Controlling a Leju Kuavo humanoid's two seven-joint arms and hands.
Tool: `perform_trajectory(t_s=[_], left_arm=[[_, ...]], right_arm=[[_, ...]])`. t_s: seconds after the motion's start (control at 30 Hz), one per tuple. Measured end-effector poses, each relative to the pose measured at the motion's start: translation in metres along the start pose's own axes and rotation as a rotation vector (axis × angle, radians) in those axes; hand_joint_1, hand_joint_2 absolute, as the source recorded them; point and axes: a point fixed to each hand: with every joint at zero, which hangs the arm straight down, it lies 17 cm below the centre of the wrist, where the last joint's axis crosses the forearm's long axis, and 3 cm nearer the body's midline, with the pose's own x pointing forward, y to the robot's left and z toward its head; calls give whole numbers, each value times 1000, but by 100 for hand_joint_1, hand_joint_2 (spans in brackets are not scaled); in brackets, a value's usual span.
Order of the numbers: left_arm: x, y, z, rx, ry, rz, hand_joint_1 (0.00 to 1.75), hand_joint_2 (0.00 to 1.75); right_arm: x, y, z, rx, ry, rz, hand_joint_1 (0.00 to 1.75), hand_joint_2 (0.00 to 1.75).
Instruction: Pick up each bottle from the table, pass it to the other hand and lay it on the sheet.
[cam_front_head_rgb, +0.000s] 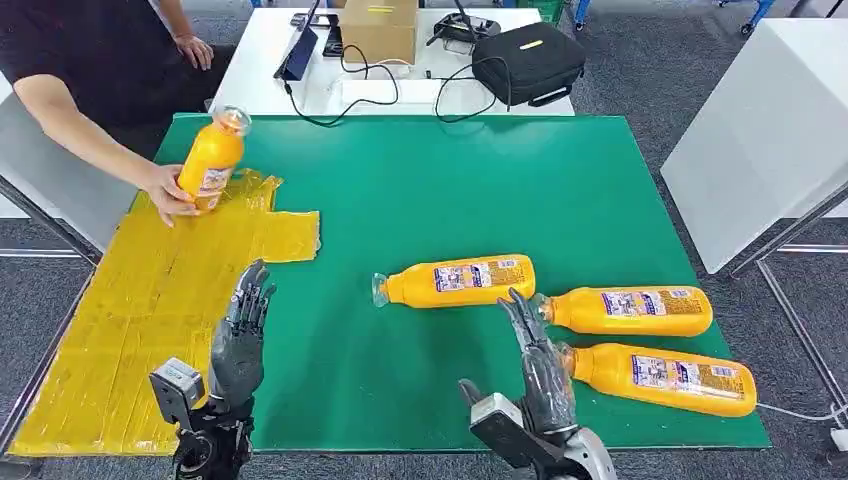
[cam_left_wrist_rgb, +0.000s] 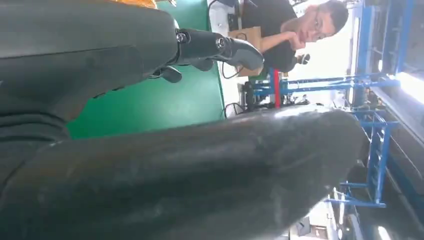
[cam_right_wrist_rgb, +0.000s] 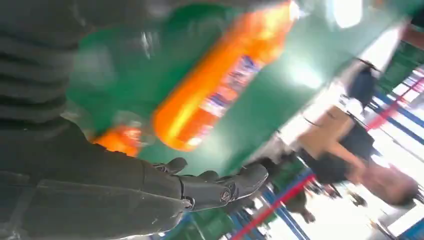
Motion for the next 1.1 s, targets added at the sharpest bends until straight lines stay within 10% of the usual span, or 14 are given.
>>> perform_trajectory(t_s=[0.57, 1.1], left_arm=[[-7, 17, -4, 46, 12, 26, 0, 0], [-10, 27, 1, 72, 20, 20, 0, 0]], right_arm=[[-53, -140, 67, -163, 115, 189, 0, 175], [-143, -154, 96, -140, 360, 321, 0, 175]])
